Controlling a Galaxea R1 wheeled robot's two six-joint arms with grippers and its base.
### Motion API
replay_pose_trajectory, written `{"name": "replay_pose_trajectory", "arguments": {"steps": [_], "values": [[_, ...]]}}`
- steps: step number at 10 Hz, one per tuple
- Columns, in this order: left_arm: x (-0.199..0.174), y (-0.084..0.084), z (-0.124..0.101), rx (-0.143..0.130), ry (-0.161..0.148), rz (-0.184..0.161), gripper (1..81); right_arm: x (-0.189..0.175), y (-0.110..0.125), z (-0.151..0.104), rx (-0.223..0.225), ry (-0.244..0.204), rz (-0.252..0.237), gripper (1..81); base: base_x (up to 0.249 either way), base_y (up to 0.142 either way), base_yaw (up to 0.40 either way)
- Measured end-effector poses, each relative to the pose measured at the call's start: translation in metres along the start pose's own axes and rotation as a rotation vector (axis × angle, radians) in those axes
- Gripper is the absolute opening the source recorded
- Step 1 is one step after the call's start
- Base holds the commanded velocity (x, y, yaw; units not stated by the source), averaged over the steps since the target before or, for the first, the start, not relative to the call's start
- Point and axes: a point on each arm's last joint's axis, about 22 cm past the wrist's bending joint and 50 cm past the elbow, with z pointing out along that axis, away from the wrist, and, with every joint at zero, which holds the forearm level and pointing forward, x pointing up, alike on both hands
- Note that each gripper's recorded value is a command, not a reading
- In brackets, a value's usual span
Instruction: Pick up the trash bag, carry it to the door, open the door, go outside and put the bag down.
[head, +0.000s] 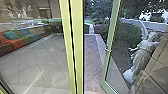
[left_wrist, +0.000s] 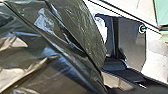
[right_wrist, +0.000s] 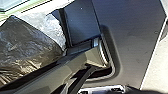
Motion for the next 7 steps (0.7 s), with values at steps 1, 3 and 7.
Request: {"name": "replay_pose_trajectory", "arguments": {"steps": [1,3,7], "values": [[0.0,0.0,0.0,0.0,0.0,0.0,1.0,0.0003,0.0012,-0.0002,-0.002,0.001,0.0,81.1,0.0,0.0,0.0],[-0.0001,0.0002,0.0,0.0,0.0,0.0,1.0,0.0005,0.0031,-0.0005,-0.006,0.001,0.001,81.1,0.0,0.0,0.0],[0.0,-0.0001,-0.0001,0.0,0.0,0.0,1.0,0.0004,0.0024,0.0004,-0.008,0.002,0.001,81.1,0.0,0.0,-0.021]]}}
